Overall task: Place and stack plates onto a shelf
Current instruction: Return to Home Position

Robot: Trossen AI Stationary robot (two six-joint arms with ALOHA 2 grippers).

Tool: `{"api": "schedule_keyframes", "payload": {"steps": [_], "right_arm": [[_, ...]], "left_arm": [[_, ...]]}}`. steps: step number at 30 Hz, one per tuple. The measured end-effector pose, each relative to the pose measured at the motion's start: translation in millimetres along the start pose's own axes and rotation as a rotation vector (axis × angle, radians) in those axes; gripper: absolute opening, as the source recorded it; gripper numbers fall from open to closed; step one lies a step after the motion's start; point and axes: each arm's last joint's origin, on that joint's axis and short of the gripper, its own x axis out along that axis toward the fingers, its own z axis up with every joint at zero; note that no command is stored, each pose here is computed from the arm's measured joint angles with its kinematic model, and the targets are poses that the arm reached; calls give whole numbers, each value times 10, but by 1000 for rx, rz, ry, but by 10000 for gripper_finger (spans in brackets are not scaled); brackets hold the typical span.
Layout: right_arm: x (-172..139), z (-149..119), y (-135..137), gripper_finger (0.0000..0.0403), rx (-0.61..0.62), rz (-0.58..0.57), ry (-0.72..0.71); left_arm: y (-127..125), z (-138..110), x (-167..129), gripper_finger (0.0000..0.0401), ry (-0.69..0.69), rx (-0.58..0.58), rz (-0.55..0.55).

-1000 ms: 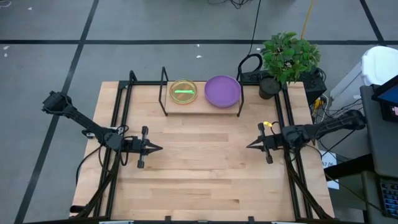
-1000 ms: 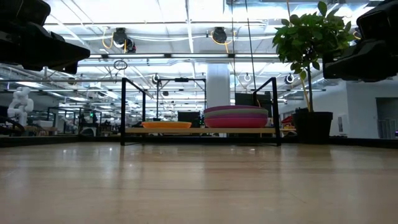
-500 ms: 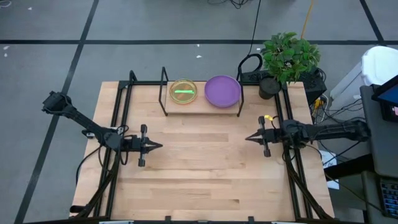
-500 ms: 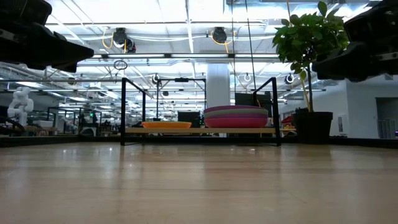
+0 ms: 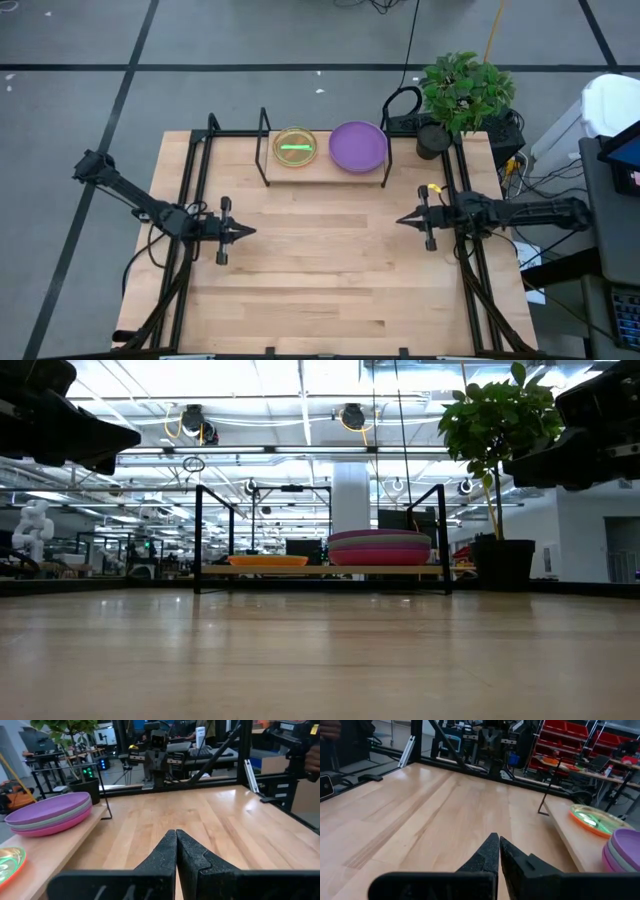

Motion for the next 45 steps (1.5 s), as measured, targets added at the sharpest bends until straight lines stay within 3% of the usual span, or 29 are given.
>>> {"api": "schedule_keyframes", "payload": {"steps": [10, 26, 45], "right_arm": [[-43, 8, 2, 0, -12, -4, -19], [-47, 3, 4, 0, -12, 0, -16], [-47, 5, 4, 0, -30, 0, -18]], "left_arm": [[17, 19, -50, 3, -15, 53, -8], [183, 62, -140, 3, -57, 81, 99], [357, 29, -124, 3, -63, 59, 15]]}}
